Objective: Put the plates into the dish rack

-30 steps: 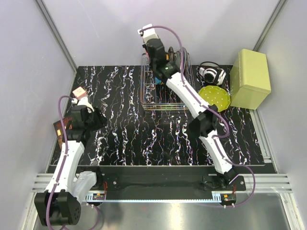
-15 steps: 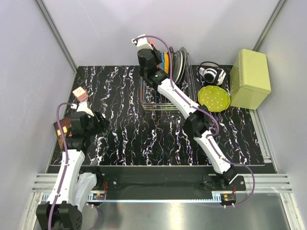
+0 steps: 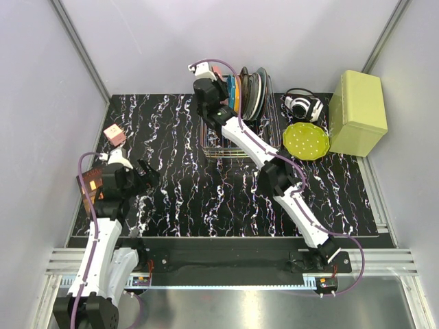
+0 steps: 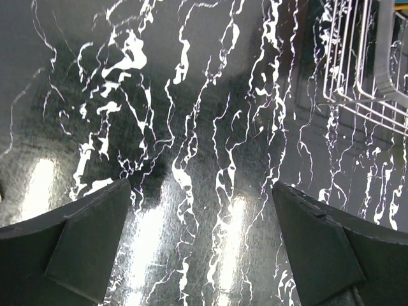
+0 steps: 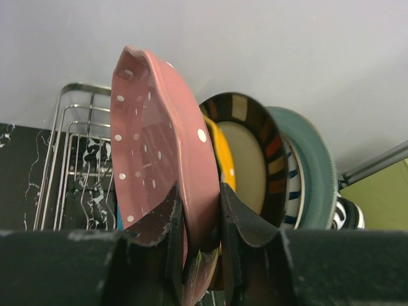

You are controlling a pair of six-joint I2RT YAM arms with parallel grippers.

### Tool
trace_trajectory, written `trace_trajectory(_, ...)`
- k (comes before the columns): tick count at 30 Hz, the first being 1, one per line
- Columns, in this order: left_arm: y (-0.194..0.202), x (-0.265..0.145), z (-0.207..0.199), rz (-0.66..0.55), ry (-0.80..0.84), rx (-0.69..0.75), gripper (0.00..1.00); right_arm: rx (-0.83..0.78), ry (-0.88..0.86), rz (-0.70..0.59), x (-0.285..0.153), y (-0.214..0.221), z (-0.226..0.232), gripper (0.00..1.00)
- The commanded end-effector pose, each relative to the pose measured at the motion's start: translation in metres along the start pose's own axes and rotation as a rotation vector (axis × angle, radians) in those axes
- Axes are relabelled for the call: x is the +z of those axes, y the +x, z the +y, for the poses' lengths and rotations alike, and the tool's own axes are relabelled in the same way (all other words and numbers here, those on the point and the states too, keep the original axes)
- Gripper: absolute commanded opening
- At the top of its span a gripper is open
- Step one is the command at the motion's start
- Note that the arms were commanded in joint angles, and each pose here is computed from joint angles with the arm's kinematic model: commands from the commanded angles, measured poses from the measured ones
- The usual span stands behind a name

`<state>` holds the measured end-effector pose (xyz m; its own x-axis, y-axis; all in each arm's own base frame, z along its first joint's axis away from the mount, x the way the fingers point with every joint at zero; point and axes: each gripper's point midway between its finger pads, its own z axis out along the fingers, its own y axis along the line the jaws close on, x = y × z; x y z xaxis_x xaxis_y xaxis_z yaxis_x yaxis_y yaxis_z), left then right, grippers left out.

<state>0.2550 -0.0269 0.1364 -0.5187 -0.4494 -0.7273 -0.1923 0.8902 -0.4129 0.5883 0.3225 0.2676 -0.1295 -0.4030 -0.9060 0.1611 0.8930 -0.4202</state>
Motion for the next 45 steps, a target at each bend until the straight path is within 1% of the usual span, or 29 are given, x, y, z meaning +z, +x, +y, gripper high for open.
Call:
trace_trajectory(1,-0.004,0.000,-0.004,-0.024,0.022,-0.028,0.99,0.225,0.079,-0.124,-0.006,-0.058,-0.034,0.00)
trace_trajectory(4,-0.006,-0.001,-0.004,-0.030,0.021,-0.016,0.99,0.215,0.074,-0.122,-0.003,-0.052,-0.028,0.00)
trace_trajectory(7,-0.006,0.000,-0.004,-0.029,0.021,-0.013,0.99,0.239,0.092,-0.139,-0.002,-0.053,-0.028,0.00)
trace_trajectory(12,-0.005,0.001,-0.005,-0.024,0.030,-0.015,0.99,0.321,0.155,-0.139,-0.001,-0.055,-0.041,0.00)
trace_trajectory(16,-0.004,0.003,-0.006,-0.022,0.037,-0.020,0.99,0.341,0.183,-0.120,-0.001,-0.049,-0.044,0.00)
trace_trajectory(21,-0.005,0.003,-0.007,-0.023,0.039,-0.018,0.99,0.318,0.219,-0.101,0.000,-0.041,-0.048,0.00)
trace_trajectory(26,-0.003,0.004,-0.007,-0.023,0.042,-0.018,0.99,0.301,0.216,-0.091,0.003,-0.034,-0.044,0.00)
trace_trajectory(40,-0.001,0.004,-0.006,-0.011,0.043,-0.018,0.99,0.260,0.152,-0.074,0.012,-0.010,-0.014,0.00)
trace_trajectory(41,-0.001,0.004,-0.007,-0.011,0.043,-0.019,0.99,0.257,0.149,-0.072,0.012,-0.008,-0.012,0.04)
trace_trajectory(44,0.000,0.004,-0.006,-0.006,0.039,-0.017,0.99,0.247,0.144,-0.069,0.013,-0.004,-0.008,0.22)
trace_trajectory(45,0.000,0.004,-0.006,-0.003,0.039,-0.017,0.99,0.246,0.138,-0.072,0.014,-0.005,-0.007,0.33)
